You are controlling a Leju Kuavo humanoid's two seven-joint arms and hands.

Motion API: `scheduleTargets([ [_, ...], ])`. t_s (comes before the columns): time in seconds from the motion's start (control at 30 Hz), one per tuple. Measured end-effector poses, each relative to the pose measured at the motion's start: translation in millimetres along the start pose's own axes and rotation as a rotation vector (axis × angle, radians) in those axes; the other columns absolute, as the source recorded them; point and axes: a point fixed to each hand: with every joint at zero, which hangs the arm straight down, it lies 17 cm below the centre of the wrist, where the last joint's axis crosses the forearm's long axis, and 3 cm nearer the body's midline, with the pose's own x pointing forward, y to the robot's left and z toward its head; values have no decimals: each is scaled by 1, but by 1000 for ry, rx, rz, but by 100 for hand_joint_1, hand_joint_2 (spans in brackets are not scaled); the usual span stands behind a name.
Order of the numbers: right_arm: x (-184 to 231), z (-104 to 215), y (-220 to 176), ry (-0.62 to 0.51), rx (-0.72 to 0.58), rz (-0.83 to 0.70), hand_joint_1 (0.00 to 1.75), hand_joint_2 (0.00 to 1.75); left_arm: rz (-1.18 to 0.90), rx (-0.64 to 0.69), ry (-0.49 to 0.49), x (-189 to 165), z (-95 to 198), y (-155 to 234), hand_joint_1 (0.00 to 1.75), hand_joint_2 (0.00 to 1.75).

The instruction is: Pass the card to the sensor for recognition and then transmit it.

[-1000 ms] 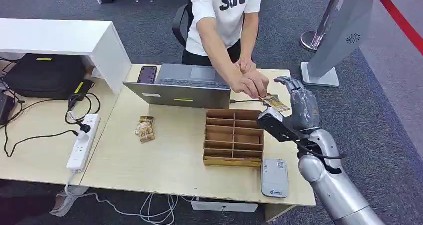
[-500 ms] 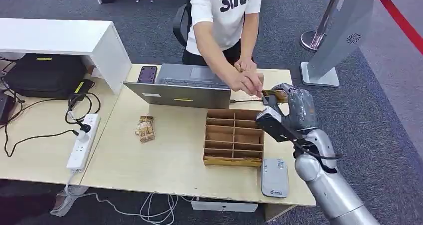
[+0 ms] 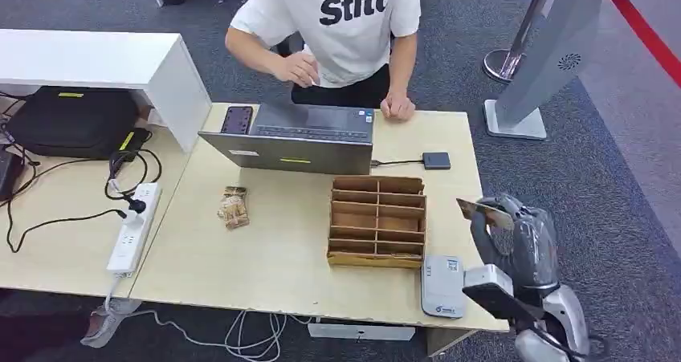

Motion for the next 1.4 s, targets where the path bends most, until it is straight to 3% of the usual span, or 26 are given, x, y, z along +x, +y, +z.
scheduleTargets([
  [0.23, -8, 62, -2, 48, 84, 70, 175, 175, 30, 4, 0, -3, 0, -4, 0, 175],
  [0.67, -55, 110, 50, 209, 273, 84, 175, 175, 27, -7, -1, -2, 0, -9, 0, 175],
  [1.07, -77, 134, 110, 306, 403, 55, 175, 175, 19, -15, 0, -1, 0, -10, 0, 175],
  [1.4, -80, 141, 128, 330, 438, 42, 175, 175, 19, -16, -1, -1, 0, -10, 0, 175],
])
